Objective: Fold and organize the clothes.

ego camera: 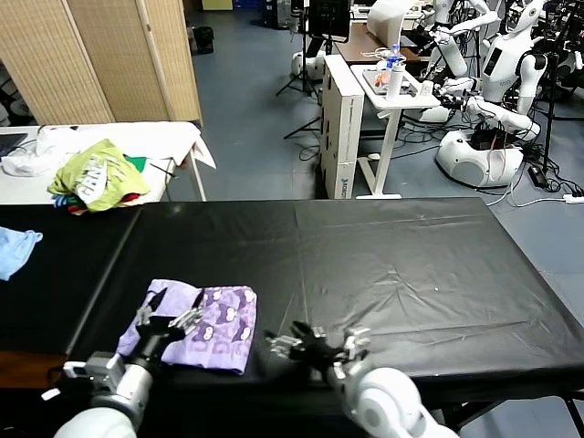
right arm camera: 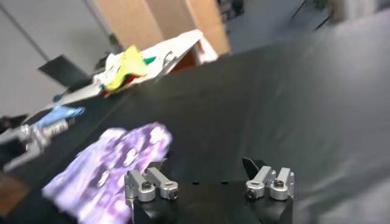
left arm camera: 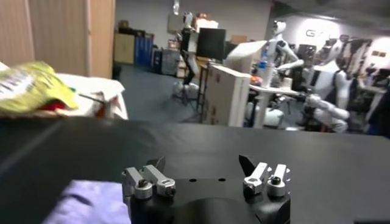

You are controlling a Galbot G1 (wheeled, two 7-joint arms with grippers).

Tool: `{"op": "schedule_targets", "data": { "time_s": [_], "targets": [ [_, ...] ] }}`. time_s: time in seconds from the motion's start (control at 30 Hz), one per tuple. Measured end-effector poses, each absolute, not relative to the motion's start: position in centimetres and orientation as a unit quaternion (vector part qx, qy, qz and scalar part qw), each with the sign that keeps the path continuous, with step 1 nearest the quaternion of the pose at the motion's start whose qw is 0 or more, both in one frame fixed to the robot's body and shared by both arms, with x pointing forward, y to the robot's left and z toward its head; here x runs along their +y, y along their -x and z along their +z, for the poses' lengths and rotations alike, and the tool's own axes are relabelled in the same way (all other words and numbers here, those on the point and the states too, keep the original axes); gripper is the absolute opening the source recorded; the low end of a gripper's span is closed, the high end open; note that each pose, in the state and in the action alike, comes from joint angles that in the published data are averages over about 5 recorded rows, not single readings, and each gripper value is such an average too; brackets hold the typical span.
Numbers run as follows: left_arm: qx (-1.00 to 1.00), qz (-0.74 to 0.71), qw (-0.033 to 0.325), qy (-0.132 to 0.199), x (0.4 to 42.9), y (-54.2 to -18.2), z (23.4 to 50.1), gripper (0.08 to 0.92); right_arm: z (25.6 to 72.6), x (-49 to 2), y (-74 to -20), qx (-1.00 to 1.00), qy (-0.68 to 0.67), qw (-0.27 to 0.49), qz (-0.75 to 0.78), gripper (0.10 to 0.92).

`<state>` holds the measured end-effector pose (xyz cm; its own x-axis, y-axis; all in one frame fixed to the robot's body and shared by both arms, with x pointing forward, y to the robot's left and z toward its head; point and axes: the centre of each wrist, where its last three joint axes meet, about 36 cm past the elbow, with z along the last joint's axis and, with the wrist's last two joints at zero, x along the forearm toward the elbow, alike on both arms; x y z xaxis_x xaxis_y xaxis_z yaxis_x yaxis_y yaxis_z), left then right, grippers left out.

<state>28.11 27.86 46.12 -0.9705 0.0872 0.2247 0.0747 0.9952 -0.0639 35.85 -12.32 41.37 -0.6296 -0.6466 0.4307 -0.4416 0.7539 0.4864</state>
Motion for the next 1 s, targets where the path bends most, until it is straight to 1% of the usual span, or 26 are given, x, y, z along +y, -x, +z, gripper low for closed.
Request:
{"op": "schedule_targets", "data": {
  "time_s": [0.27,0.43,0.5,0.53,0.63,0.67,0.73,0.77,0.87,0.9,0.97,1.0],
  "targets": [
    [-0.993,0.018,0.117,0.029,28.8,-27.7,46.3,0.907,39.6,-7.3,-37.4,-0.874,-0.332,0.311,-0.173,0.907],
    [-0.992,0.014,0.119,0.025,29.1,-27.3,46.5,0.907,38.8,-5.7,-38.1,-0.87,-0.337,0.315,-0.176,0.897],
    [-0.992,0.014,0.121,0.024,29.1,-27.2,46.5,0.907,38.7,-5.6,-38.2,-0.869,-0.337,0.315,-0.176,0.843],
    [-0.992,0.013,0.122,0.024,29.1,-27.1,46.4,0.907,38.6,-5.5,-38.3,-0.869,-0.337,0.315,-0.176,0.797],
    [-0.992,0.013,0.123,0.024,29.1,-27.1,46.5,0.907,38.7,-5.7,-38.3,-0.871,-0.335,0.314,-0.174,0.619],
    [-0.992,0.013,0.123,0.024,29.1,-27.1,46.5,0.907,38.8,-5.8,-38.2,-0.872,-0.333,0.314,-0.173,0.543],
    [-0.992,0.014,0.123,0.024,29.1,-27.1,46.4,0.907,39.0,-6.2,-38.2,-0.875,-0.329,0.312,-0.169,0.43],
    [-0.992,0.014,0.124,0.024,29.1,-27.1,46.4,0.907,39.2,-6.5,-38.3,-0.877,-0.327,0.311,-0.165,0.354],
    [-0.992,0.017,0.127,0.023,29.0,-27.1,46.2,0.907,40.2,-7.3,-38.7,-0.885,-0.322,0.3,-0.15,0.2],
    [-0.991,0.018,0.128,0.023,29.0,-27.1,46.1,0.907,40.6,-7.7,-38.9,-0.888,-0.321,0.296,-0.143,0.174],
    [-0.991,0.02,0.131,0.022,29.0,-27.1,46.0,0.907,41.5,-8.5,-39.5,-0.895,-0.317,0.287,-0.127,0.159],
    [-0.991,0.021,0.131,0.022,28.9,-27.1,45.9,0.907,41.9,-9.0,-39.9,-0.898,-0.315,0.284,-0.119,0.163]
  ]
}}
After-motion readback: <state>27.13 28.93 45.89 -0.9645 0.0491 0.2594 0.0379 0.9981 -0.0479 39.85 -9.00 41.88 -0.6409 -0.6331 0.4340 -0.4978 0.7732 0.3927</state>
